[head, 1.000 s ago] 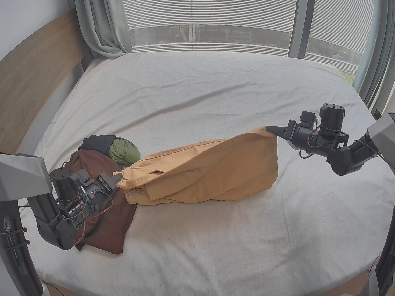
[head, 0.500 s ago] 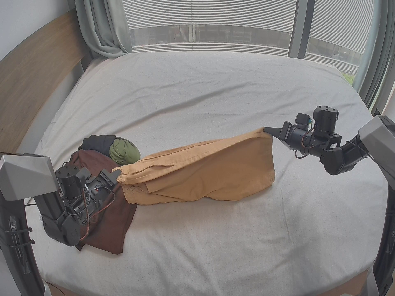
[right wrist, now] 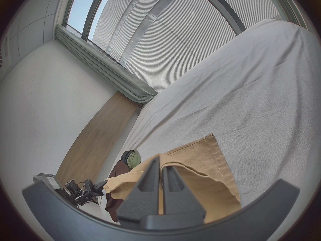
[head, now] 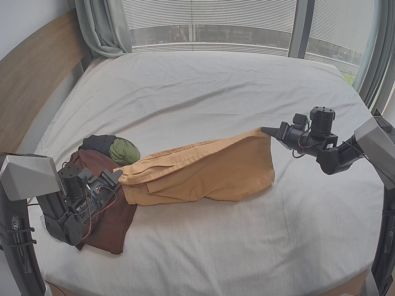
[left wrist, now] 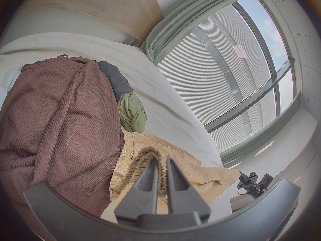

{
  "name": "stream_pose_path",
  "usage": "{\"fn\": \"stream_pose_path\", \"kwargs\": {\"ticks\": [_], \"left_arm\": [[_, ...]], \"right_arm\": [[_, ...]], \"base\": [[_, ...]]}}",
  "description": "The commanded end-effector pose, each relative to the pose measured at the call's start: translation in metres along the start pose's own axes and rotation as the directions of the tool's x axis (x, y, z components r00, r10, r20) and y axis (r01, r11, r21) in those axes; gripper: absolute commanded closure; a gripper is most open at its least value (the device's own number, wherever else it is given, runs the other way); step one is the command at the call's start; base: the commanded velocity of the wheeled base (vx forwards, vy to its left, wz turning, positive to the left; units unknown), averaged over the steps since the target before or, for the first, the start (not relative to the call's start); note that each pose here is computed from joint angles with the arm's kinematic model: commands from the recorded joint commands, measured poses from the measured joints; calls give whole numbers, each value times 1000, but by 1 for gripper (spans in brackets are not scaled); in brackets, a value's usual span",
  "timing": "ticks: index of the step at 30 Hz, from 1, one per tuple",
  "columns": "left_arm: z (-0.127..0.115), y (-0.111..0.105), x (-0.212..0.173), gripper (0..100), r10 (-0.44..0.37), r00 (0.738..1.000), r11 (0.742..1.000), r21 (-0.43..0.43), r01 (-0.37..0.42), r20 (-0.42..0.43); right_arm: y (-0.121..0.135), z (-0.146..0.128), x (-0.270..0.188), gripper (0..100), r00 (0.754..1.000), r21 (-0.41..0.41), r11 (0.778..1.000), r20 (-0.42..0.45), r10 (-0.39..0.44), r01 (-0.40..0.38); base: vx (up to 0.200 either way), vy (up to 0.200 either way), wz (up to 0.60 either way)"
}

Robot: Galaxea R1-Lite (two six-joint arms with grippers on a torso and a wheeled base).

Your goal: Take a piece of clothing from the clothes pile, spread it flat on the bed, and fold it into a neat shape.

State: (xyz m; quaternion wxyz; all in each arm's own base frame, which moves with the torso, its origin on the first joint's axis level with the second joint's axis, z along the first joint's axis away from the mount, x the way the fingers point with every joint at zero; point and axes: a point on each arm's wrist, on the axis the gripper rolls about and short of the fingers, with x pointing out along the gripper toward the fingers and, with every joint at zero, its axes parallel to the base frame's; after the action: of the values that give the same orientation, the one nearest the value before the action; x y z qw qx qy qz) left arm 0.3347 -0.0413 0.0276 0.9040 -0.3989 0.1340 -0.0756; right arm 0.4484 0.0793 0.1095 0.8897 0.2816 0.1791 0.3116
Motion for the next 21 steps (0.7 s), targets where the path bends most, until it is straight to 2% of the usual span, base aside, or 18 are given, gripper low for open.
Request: {"fn": "stream_pose_path", "kwargs": {"ticks": [1,11,21], "left_arm": [[-2,2,4,100,-4,1000,1000,0,4,-3],[4,-1,23,100,-49,998,998,-28,50,33],[2,7,29,100,-36,999,999,-31,37,36]], "right_arm": [[-9,-5,8,100,1000,5,1000,-7,-3,3],[-13,-7,19,100,1000,-2,1000,-4,7,-7],[-20,-7,32,100,1000,-12,1000,23,-8,8]], "base": [[0,0,0],[0,0,0],[0,0,0]]}}
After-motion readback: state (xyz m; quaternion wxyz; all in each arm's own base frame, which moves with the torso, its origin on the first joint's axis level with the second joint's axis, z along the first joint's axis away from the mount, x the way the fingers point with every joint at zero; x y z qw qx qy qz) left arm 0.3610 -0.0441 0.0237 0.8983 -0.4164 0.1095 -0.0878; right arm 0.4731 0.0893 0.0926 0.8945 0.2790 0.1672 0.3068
